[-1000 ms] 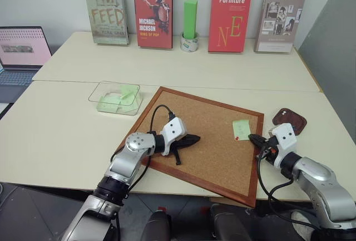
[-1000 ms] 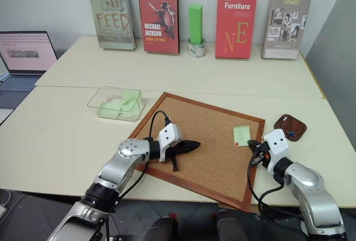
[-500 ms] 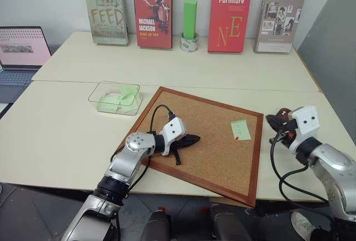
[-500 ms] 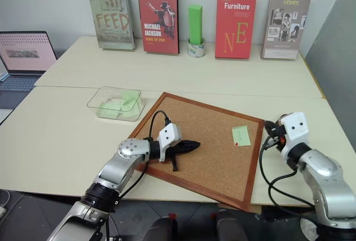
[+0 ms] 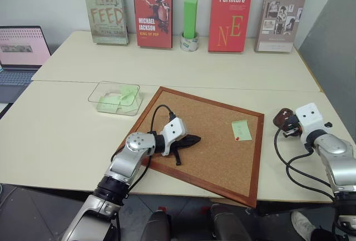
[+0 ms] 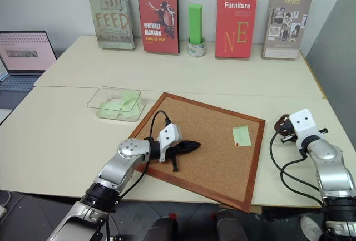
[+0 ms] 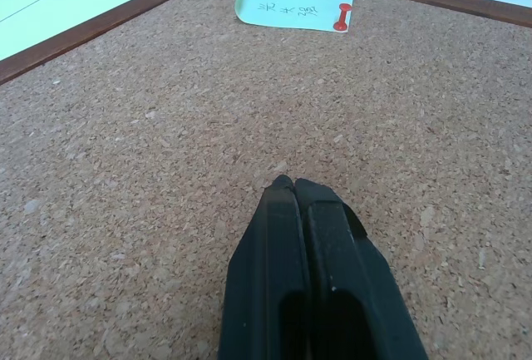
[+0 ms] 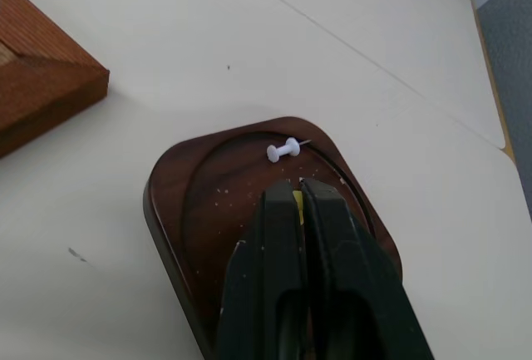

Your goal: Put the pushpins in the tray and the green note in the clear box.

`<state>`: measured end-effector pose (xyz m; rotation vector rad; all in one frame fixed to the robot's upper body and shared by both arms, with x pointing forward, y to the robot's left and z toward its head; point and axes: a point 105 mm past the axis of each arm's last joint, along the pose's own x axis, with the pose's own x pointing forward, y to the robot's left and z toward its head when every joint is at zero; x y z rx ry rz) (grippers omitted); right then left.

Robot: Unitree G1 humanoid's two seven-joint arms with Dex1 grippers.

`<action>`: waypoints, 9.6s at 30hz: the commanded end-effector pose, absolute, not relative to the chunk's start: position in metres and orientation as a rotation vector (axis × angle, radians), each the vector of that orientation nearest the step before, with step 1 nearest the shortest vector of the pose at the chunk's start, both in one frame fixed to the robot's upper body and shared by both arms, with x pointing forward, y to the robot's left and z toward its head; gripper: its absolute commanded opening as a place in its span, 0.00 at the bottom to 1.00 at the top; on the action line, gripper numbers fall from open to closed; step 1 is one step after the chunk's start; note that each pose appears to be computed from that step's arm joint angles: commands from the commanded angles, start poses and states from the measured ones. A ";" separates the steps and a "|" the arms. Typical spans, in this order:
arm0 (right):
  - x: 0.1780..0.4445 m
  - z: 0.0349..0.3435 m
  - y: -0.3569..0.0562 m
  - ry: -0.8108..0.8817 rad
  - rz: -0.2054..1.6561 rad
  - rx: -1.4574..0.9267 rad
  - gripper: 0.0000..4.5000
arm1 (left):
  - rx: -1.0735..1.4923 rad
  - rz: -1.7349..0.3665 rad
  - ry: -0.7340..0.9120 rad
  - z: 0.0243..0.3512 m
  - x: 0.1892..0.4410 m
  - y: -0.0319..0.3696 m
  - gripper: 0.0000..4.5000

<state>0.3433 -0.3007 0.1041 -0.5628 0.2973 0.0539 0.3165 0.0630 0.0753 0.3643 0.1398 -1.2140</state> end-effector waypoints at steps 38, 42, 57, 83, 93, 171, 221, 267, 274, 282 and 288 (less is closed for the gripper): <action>0.280 0.117 -0.166 0.114 0.490 -0.203 0.65 | 0.390 -1.198 0.221 0.055 0.313 0.071 0.00; 0.287 0.106 -0.156 0.121 0.484 -0.192 0.65 | 0.393 -1.200 0.220 0.055 0.314 0.071 0.00; 0.296 0.089 -0.155 0.135 0.470 -0.197 0.34 | 0.396 -1.185 0.219 0.057 0.315 0.074 0.00; 0.289 0.154 -0.132 -0.067 0.635 -0.176 0.01 | 0.414 -1.099 0.209 0.075 0.327 0.114 0.00; 0.291 0.183 -0.115 -0.127 0.730 -0.261 0.01 | 0.349 -1.043 -0.022 0.157 0.360 0.108 0.00; 0.286 0.214 -0.124 -0.347 0.621 -0.705 0.00 | -0.236 -1.071 0.042 0.206 0.383 0.042 0.01; 0.299 0.207 -0.173 -0.102 0.703 -0.376 0.80 | 0.113 -0.804 -0.120 0.241 0.375 0.112 0.00; 0.309 0.197 -0.071 -0.023 1.167 -0.462 0.81 | 0.594 -0.324 0.235 0.199 0.388 0.297 0.87; 0.311 0.200 -0.071 -0.039 1.151 -0.454 0.81 | 0.549 -0.410 0.241 0.196 0.384 0.283 0.99; 0.313 0.202 -0.070 -0.052 1.138 -0.450 0.81 | 0.793 -0.439 0.257 0.189 0.382 0.283 0.99; 0.314 0.205 -0.069 -0.067 1.131 -0.447 0.81 | 0.814 -0.448 0.215 0.189 0.385 0.281 0.99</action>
